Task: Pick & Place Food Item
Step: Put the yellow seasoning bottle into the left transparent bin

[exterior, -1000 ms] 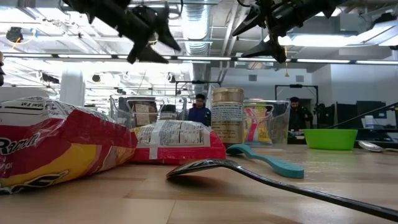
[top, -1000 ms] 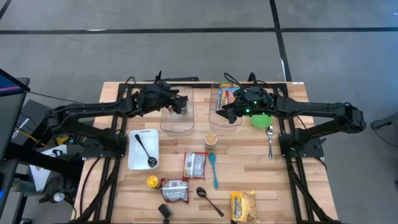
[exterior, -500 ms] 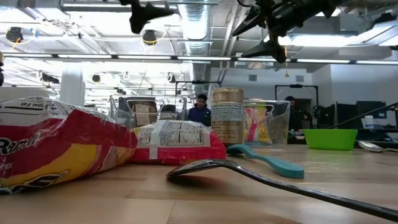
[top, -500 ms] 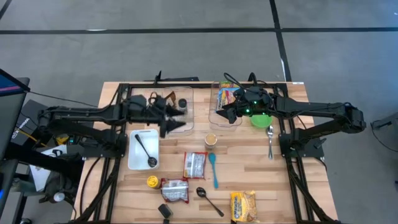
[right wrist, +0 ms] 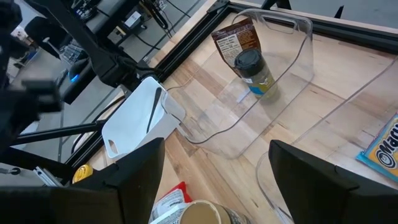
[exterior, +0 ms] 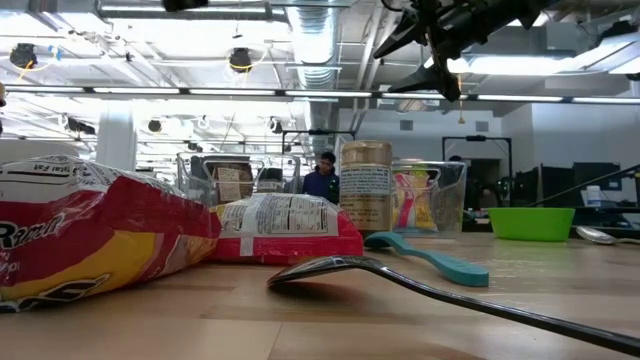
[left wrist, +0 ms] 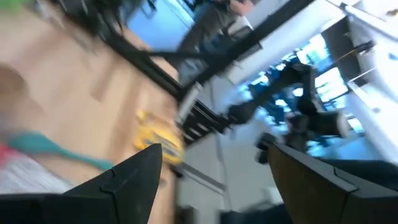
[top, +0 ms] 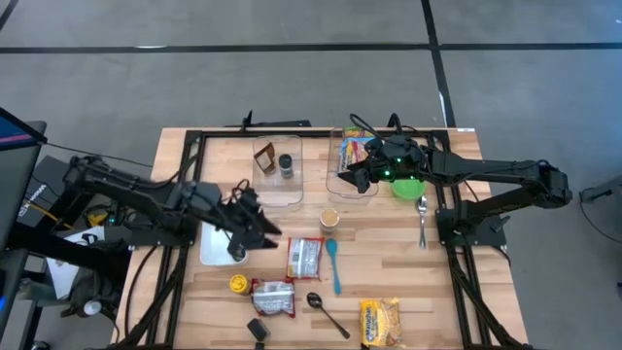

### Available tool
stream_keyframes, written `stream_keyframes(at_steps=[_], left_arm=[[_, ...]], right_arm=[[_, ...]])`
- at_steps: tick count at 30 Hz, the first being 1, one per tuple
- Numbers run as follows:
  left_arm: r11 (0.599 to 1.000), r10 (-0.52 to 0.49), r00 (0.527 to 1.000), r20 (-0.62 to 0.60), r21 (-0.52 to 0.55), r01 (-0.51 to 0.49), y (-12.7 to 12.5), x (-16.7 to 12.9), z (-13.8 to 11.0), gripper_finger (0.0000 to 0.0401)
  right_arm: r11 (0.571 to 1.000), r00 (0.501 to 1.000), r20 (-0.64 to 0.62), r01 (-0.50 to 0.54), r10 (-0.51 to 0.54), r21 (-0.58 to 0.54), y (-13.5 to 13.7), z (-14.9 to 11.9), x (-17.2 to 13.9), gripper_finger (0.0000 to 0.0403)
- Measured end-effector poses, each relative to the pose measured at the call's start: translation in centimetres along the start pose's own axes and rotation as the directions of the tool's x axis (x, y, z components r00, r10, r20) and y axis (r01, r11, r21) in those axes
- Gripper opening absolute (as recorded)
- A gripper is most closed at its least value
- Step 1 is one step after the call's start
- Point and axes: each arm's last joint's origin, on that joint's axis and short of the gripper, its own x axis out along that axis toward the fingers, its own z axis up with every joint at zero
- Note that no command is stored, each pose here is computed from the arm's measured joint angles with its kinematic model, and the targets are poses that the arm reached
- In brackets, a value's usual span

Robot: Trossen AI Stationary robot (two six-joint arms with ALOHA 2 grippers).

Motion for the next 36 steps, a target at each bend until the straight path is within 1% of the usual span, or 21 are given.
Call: stream_keyframes(at_steps=[4,8,12,15,19,22,25,27,30,33,36], left_arm=[[0.987,-0.052,0.996,-0.075,-0.155,0.040,-1.3,0.0,-1.7,0.0289],[0.960,-0.131,0.976,-0.175,-0.267,0.082,-2.7,-0.2,-3.4,0.0289],[0.916,-0.189,0.950,-0.250,-0.394,0.078,-4.0,-0.6,-5.1,0.0289],[0.864,-0.220,0.931,-0.293,-0.501,0.047,-4.8,-0.9,-6.1,0.0289],[0.780,-0.237,0.907,-0.347,-0.624,-0.035,-5.5,-1.3,-7.3,0.0289],[0.719,-0.200,0.887,-0.416,-0.678,-0.155,-5.4,-1.7,-8.4,0.0289],[0.642,-0.170,0.855,-0.491,-0.713,-0.282,-5.4,-2.2,-9.5,0.0289],[0.590,-0.140,0.828,-0.543,-0.717,-0.371,-5.3,-2.5,-10.3,0.0289],[0.512,-0.069,0.785,-0.616,-0.697,-0.503,-4.9,-3.1,-11.3,0.0289],[0.419,0.014,0.734,-0.679,-0.662,-0.621,-4.3,-3.8,-12.3,0.0289],[0.322,0.097,0.685,-0.722,-0.628,-0.708,-3.7,-4.5,-13.0,0.0289]], right_arm=[[1.000,1.000,-0.002,0.000,0.000,0.000,0.0,0.0,0.0,0.0282],[1.000,1.000,-0.004,-0.002,0.002,-0.006,0.0,0.0,0.0,0.0282],[1.000,1.000,-0.004,-0.003,0.003,-0.008,0.0,0.0,0.0,0.0282],[1.000,1.000,-0.004,-0.002,0.002,-0.008,0.0,0.0,0.0,0.0282],[1.000,1.000,-0.004,-0.002,0.002,-0.008,0.0,0.0,0.0,0.0282],[1.000,1.000,-0.004,-0.003,0.003,-0.008,0.0,0.0,0.0,0.0282],[1.000,1.000,-0.004,-0.003,0.003,-0.008,0.0,0.0,0.0,0.0282],[1.000,1.000,-0.004,-0.003,0.003,-0.008,0.0,0.0,0.0,0.0282],[1.000,1.000,-0.004,-0.003,0.003,-0.008,0.0,0.0,0.0,0.0282],[1.000,1.000,-0.004,-0.003,0.003,-0.009,0.0,0.0,0.0,0.0282],[1.000,1.000,-0.005,-0.002,0.002,-0.011,0.0,0.0,0.0,0.0282]])
